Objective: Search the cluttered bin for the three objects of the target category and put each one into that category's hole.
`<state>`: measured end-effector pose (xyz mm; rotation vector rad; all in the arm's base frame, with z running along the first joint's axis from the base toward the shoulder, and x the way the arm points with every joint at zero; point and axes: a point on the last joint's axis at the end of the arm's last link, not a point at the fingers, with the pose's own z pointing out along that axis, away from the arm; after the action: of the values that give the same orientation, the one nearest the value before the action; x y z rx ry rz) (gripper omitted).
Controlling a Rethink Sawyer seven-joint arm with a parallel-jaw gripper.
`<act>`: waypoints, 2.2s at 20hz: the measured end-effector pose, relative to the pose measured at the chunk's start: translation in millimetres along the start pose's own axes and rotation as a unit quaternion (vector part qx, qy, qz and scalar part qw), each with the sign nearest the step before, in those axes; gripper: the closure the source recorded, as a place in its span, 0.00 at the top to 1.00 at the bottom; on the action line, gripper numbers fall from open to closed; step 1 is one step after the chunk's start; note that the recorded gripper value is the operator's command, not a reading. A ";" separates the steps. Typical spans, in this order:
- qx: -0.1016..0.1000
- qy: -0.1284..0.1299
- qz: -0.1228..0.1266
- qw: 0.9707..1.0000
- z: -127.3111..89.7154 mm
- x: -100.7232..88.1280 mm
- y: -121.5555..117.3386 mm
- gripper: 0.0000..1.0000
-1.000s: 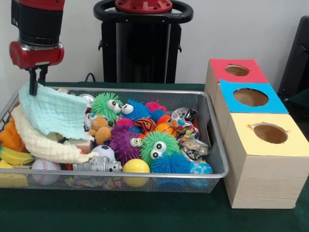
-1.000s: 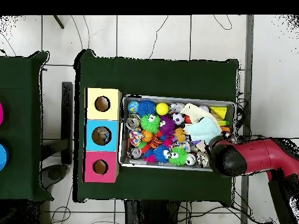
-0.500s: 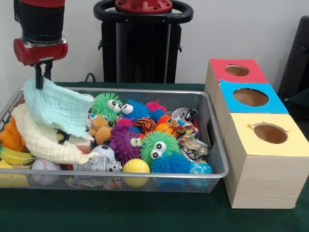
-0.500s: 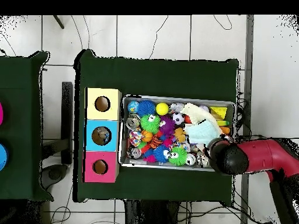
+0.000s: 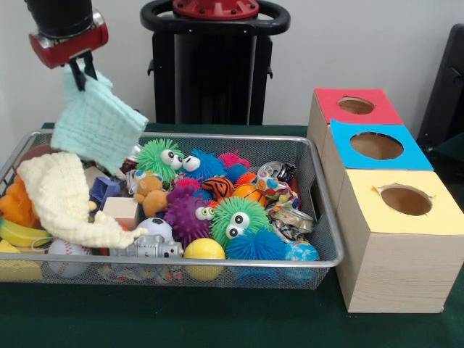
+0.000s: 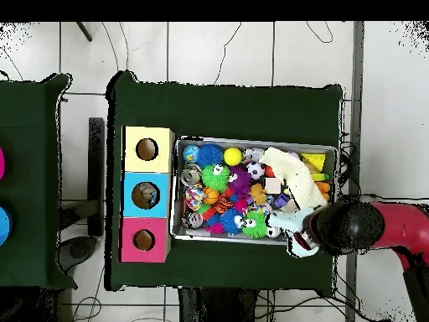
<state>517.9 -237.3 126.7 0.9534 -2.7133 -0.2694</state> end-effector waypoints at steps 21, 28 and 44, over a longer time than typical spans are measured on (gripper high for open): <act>-0.130 -0.142 0.011 0.981 -13.4 -13.7 2.8 0.00; -0.153 -0.155 -0.006 0.976 -26.4 -27.2 11.1 0.00; -0.239 -0.298 -0.035 0.923 -67.5 -69.3 31.9 0.00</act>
<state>571.4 -175.0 186.9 0.9229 -2.8765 -1.3646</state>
